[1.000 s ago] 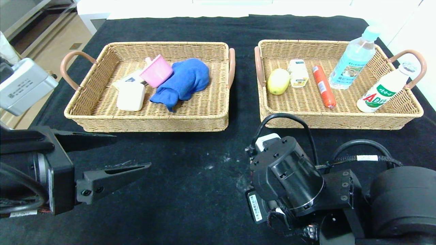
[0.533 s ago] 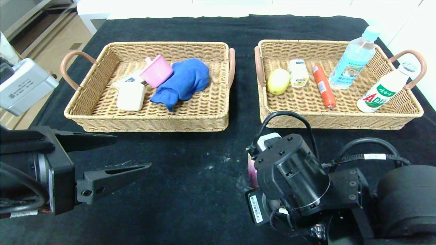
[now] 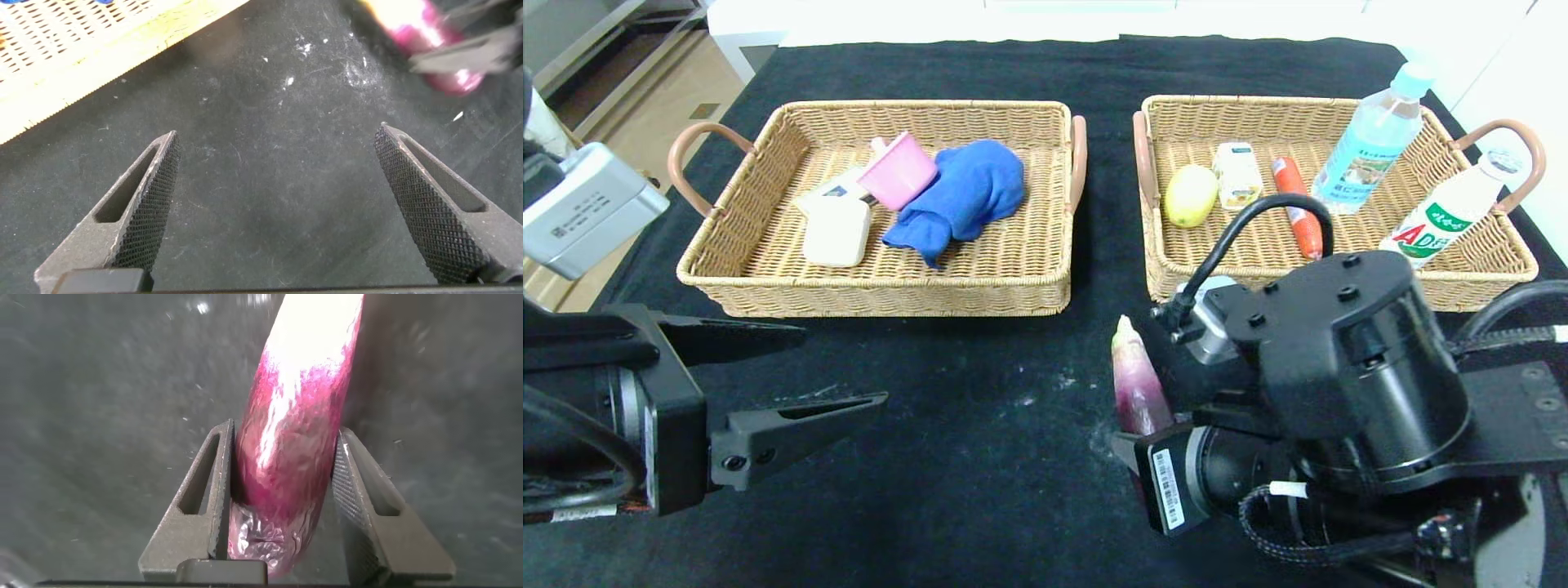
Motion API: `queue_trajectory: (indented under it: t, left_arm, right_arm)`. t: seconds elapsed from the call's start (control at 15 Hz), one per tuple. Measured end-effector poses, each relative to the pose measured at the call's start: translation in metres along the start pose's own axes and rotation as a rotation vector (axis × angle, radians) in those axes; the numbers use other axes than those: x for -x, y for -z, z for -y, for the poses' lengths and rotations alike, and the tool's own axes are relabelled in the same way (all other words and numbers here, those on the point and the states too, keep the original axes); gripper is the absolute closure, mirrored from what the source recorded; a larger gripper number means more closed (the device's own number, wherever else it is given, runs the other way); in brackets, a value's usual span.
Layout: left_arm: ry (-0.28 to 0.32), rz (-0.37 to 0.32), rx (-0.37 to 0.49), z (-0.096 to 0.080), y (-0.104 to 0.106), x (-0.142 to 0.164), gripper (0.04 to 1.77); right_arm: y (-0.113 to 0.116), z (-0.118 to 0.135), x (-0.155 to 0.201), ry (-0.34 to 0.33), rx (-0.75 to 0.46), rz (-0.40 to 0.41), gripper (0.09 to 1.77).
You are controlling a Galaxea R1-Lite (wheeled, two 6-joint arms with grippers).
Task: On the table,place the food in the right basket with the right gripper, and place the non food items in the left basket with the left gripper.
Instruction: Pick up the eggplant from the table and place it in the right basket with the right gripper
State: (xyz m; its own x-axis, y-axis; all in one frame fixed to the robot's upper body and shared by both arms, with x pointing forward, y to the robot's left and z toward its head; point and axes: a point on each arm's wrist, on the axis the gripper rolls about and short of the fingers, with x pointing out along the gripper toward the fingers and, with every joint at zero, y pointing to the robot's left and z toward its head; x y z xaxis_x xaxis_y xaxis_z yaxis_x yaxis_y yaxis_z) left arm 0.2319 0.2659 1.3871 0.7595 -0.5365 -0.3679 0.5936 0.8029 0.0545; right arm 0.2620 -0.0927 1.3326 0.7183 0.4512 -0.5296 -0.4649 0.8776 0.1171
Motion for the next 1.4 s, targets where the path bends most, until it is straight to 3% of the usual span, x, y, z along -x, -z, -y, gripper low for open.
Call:
queue_trajectory:
  t: [0.47,0.87,1.4]
  left_arm:
    - [0.001,-0.002,0.000,0.000,0.000,0.000,0.09]
    - [0.001,-0.002,0.000,0.000,0.000,0.000,0.09]
    - [0.003,0.001,0.001,0.000,0.000,0.000,0.09]
  right_arm:
    - [-0.031,0.011,0.037,-0.028,0.030,0.152,1.05]
    - [-0.065,0.040,0.050,0.067,0.097,0.263,1.05]
    - [-0.112,0.096,0.053,0.173,0.119,0.373,1.05]
